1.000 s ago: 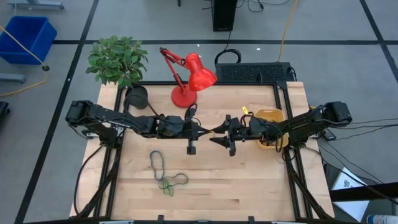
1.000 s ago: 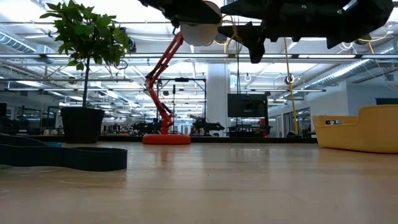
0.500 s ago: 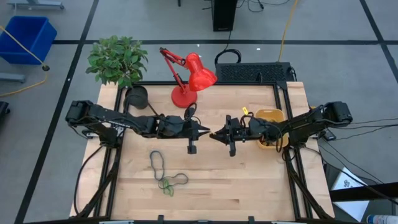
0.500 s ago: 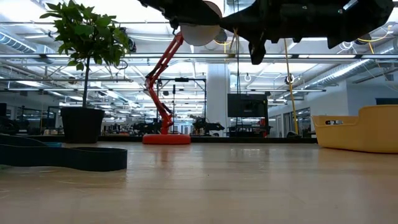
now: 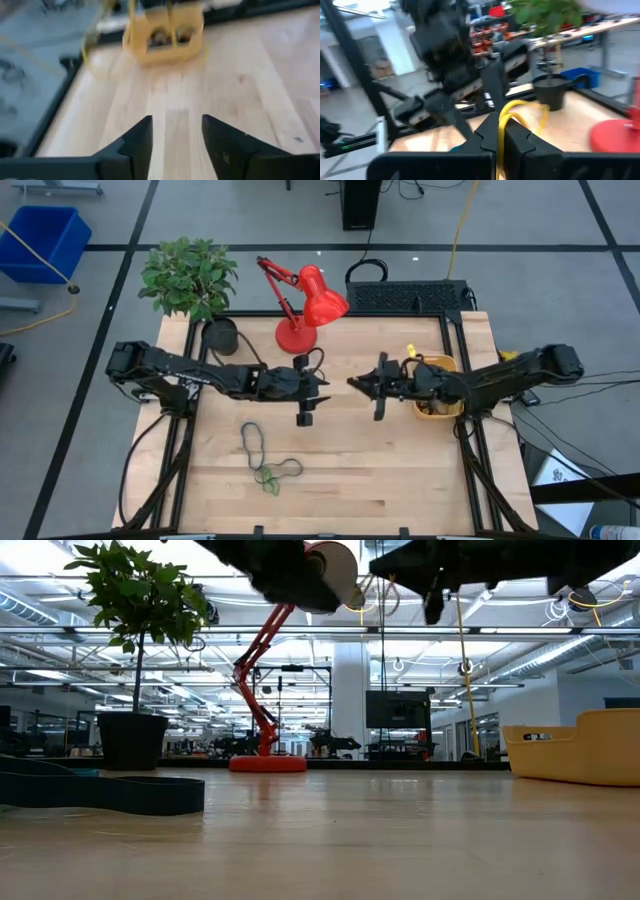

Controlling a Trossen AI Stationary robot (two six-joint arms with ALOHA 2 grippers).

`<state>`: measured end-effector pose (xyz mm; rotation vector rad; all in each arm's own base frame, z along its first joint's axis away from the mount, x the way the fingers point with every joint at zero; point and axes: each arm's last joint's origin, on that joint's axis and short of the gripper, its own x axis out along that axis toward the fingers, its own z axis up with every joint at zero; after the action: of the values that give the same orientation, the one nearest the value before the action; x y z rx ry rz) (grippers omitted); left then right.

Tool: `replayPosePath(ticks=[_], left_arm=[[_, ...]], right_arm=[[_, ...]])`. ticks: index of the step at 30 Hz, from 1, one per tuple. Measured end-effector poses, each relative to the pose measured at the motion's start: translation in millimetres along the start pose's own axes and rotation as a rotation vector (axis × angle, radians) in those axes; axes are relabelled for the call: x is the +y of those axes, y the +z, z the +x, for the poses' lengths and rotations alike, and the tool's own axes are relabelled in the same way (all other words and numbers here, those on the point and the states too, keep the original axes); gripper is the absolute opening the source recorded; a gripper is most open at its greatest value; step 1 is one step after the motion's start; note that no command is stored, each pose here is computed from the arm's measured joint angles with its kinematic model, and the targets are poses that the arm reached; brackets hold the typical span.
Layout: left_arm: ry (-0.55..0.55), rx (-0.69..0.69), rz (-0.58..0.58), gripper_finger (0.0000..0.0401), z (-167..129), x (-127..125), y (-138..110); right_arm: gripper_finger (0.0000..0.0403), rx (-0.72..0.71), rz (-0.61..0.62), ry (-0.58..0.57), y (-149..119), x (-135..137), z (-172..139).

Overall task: Pick and place rubber bands into bin
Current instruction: Put the yellow rubber band into the yellow bin

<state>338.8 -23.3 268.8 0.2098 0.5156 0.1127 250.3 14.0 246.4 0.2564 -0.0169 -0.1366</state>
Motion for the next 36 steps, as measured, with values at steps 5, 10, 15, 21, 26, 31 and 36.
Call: replayPosePath(ticks=[5,10,15,21,26,31,36], left_arm=[[0.016,0.147,-0.123,0.0207,1,9,-15],[0.045,0.199,-0.176,0.0214,2,19,-22],[0.065,0.181,-0.195,0.0214,4,27,-21],[0.079,0.172,-0.208,0.0214,5,33,-21],[0.084,0.173,-0.212,0.0214,5,35,-21],[0.084,0.173,-0.212,0.0214,5,35,-21],[0.083,0.173,-0.211,0.0214,5,34,-21]], right_arm=[[0.0,0.092,0.001,-0.205,10,-9,-28],[0.0,0.244,0.063,-0.431,21,-18,-61],[0.0,0.405,0.187,-0.662,40,-22,-92],[0.0,0.626,0.371,-0.874,40,-29,-118],[0.0,0.825,0.489,-0.965,17,-34,-127],[0.0,0.916,0.535,-0.974,-11,-39,-125],[0.0,0.957,0.574,-0.97,-34,-43,-126]])
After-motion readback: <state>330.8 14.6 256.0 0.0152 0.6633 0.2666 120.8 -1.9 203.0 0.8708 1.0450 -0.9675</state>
